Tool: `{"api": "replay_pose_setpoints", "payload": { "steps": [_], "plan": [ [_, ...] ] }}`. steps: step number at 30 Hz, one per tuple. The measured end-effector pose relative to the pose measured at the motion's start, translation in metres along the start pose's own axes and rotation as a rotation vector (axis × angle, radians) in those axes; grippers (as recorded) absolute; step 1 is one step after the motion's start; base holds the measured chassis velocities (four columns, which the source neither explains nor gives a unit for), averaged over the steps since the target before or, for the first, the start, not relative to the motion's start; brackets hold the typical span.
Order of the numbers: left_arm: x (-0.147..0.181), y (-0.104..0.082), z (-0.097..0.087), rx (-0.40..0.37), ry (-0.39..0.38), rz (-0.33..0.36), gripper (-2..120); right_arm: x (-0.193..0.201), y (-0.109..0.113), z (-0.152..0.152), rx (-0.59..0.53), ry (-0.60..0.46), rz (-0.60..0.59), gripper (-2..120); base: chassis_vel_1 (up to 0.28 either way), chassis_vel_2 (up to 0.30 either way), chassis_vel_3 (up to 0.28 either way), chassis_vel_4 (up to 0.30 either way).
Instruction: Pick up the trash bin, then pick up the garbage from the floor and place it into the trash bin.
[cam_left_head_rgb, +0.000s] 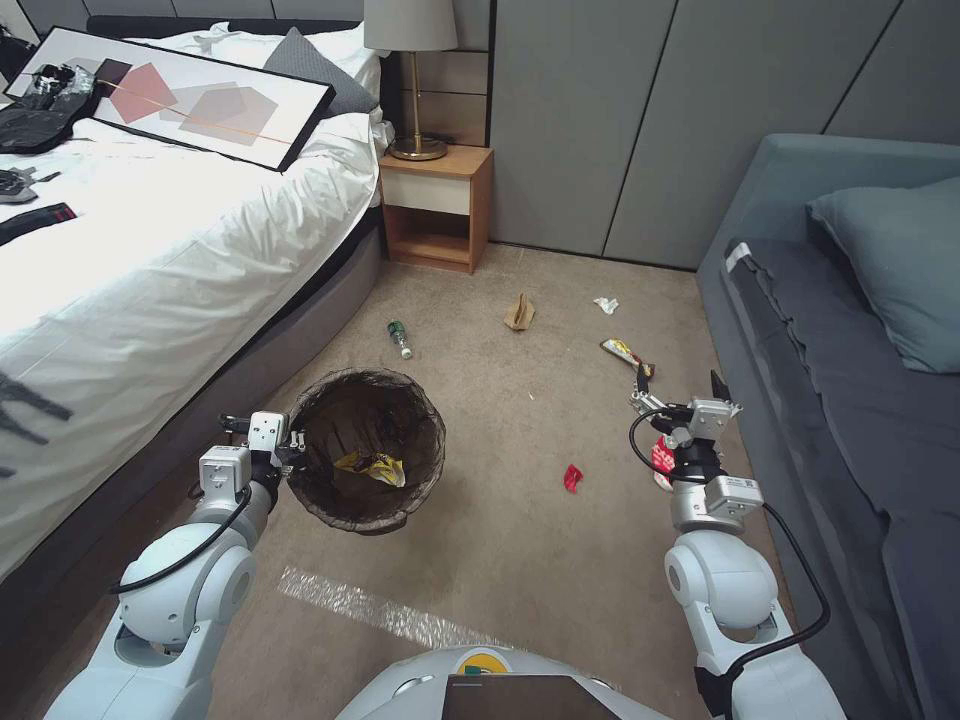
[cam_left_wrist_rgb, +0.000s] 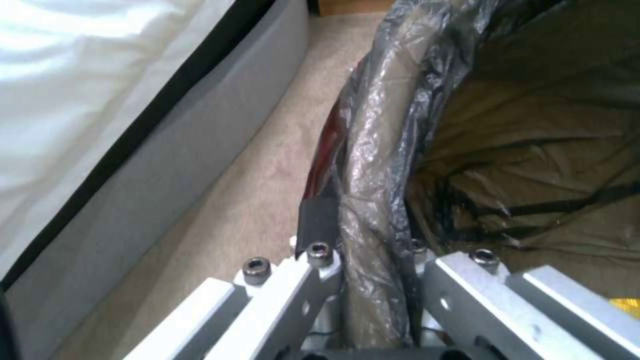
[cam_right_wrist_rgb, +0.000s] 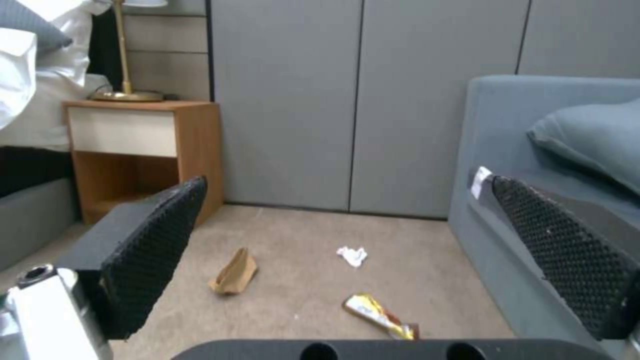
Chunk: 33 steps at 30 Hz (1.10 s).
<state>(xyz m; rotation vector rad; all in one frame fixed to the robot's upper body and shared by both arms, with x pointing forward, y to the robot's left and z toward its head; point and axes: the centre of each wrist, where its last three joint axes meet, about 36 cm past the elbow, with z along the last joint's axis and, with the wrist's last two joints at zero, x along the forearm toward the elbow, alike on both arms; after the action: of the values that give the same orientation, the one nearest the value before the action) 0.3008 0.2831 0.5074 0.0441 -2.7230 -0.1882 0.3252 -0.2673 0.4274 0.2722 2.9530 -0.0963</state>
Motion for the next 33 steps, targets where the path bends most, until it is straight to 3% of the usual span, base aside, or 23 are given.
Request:
{"api": "replay_pose_setpoints", "payload": {
  "steps": [8, 19, 29, 33],
  "plan": [
    [0.002, -0.001, -0.001, -0.011, -0.005, 0.014, 0, 0.002, 0.008, 0.000, -0.018, 0.013, -0.001, 100, -0.147, 0.134, 0.142, -0.141],
    [0.004, -0.004, -0.004, -0.022, -0.015, 0.036, 0, -0.003, 0.023, -0.003, -0.016, 0.166, -0.063, 100, 0.006, -0.003, -0.009, 0.003],
    [0.003, -0.003, 0.000, -0.023, -0.004, 0.032, 0, -0.057, 0.056, 0.012, -0.074, 0.489, -0.191, 100, 0.000, 0.000, 0.000, 0.000],
    [0.004, -0.003, 0.001, -0.022, 0.000, 0.029, 0, -0.071, 0.059, 0.021, -0.059, 0.552, -0.216, 100, 0.000, 0.000, 0.000, 0.000]
  ]
}}
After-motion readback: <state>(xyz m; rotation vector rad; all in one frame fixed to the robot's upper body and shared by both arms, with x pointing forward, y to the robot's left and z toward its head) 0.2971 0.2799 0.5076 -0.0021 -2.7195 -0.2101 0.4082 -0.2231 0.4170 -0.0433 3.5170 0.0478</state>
